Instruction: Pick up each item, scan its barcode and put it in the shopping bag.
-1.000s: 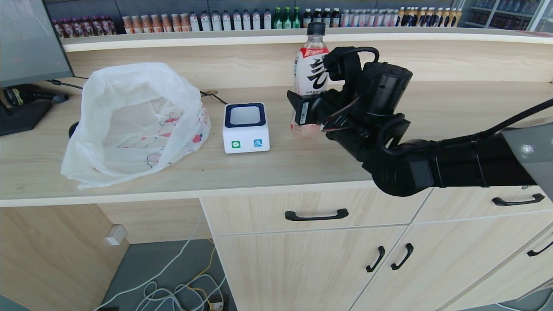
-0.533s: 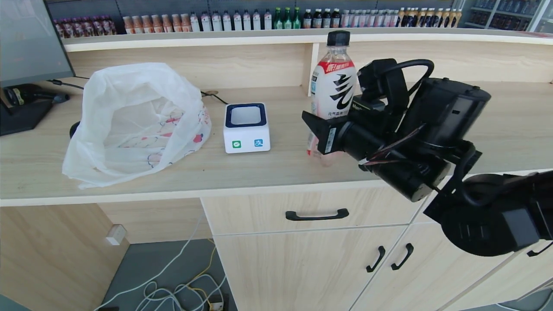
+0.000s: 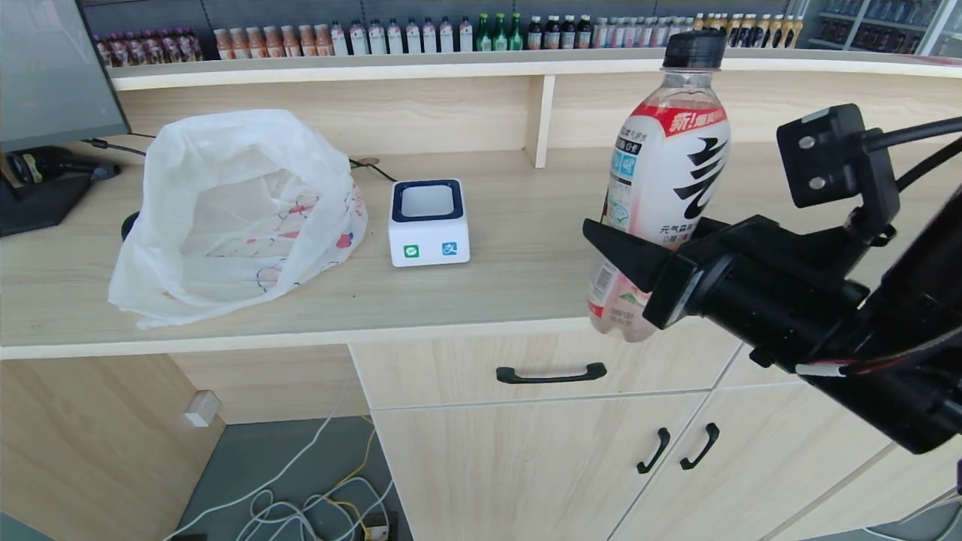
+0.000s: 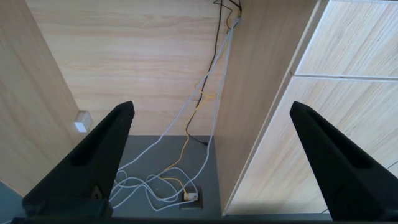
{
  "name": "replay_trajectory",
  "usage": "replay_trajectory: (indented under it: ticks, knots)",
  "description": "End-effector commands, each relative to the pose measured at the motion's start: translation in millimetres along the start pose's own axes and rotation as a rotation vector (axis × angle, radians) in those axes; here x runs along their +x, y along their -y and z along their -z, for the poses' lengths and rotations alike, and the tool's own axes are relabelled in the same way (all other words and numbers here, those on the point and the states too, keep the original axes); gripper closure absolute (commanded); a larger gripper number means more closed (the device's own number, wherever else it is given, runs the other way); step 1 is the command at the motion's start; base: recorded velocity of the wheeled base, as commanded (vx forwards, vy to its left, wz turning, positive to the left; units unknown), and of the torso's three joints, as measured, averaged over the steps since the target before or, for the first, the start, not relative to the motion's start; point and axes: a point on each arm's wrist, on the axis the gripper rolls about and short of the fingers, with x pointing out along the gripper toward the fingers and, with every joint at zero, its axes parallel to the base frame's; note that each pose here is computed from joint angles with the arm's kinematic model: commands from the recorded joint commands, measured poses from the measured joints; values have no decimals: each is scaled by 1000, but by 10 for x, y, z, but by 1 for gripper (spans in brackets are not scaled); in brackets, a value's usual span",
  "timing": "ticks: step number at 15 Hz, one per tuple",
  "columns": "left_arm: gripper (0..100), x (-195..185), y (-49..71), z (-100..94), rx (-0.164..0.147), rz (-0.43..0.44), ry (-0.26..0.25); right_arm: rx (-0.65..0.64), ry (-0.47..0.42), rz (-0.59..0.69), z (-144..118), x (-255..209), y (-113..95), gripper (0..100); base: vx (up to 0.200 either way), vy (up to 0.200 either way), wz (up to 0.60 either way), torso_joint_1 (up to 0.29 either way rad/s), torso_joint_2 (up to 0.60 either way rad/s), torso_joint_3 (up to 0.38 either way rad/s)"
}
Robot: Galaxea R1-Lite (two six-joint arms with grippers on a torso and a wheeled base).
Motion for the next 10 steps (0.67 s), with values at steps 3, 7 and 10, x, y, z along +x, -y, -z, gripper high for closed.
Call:
replay_trajectory:
  ticks: [3,7,10]
  knots:
    - [0,0,0,-1,0,0,1,49,41,-88,-123,-382,23,100,0,0,0,0,0,0]
    - [0,0,0,-1,0,0,1,151,34,-164,-108,-585,35,100,0,0,0,0,0,0]
    - [0,0,0,-1,0,0,1,206,14,-227,-67,-669,29,100,0,0,0,0,0,0]
